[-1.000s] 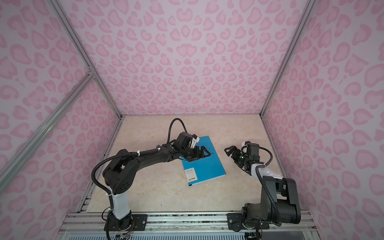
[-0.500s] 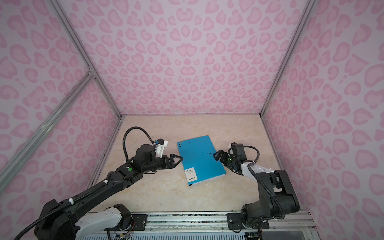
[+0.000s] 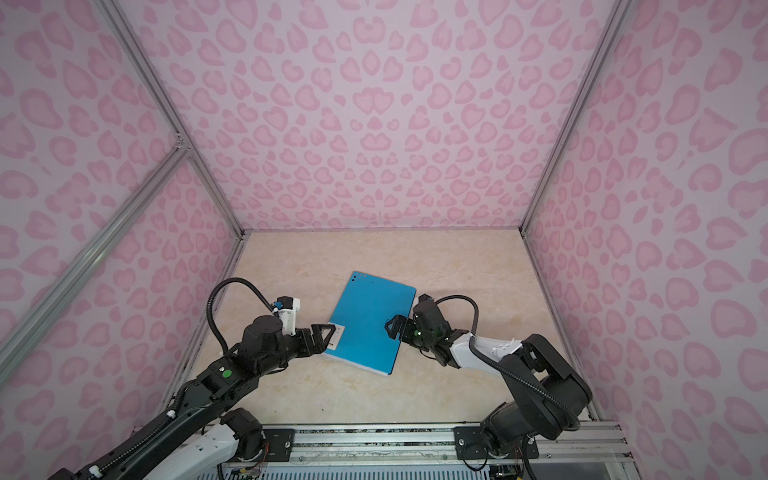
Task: Put the files into the folder
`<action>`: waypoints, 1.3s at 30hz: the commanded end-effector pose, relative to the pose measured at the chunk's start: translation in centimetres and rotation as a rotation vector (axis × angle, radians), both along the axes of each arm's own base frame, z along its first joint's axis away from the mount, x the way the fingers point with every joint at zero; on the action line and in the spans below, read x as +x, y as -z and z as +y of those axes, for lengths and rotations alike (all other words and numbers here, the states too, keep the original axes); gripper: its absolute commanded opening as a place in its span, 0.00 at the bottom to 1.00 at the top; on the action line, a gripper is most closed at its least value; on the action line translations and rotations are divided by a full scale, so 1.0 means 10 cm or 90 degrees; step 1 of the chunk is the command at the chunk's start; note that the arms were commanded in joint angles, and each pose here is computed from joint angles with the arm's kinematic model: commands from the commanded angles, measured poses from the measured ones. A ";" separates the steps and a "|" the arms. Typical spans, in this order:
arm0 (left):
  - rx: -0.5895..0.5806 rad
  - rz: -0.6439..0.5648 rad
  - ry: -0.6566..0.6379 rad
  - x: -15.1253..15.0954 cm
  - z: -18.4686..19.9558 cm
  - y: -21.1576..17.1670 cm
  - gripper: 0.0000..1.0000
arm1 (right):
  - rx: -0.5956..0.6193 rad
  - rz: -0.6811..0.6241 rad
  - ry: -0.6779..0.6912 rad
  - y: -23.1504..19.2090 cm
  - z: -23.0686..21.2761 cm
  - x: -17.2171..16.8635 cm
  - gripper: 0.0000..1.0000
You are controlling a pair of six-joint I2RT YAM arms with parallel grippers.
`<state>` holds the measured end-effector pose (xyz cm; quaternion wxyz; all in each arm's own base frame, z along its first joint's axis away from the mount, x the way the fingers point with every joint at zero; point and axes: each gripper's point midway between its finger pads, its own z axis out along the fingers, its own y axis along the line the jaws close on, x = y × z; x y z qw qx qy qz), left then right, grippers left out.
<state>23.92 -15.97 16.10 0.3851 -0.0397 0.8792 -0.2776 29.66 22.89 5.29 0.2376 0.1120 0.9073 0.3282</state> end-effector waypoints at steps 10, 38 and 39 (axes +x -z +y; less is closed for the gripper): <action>0.255 -0.192 -0.460 0.41 1.39 -0.34 0.97 | -0.270 -0.154 0.241 -0.98 -1.69 0.75 0.97; 0.317 -0.231 -0.353 1.32 1.81 0.29 0.98 | -0.495 -0.447 0.273 -0.76 -2.57 0.68 1.00; 0.320 -0.227 -0.346 1.34 1.79 0.30 0.98 | -0.494 -0.464 0.284 -0.78 -2.58 0.67 1.00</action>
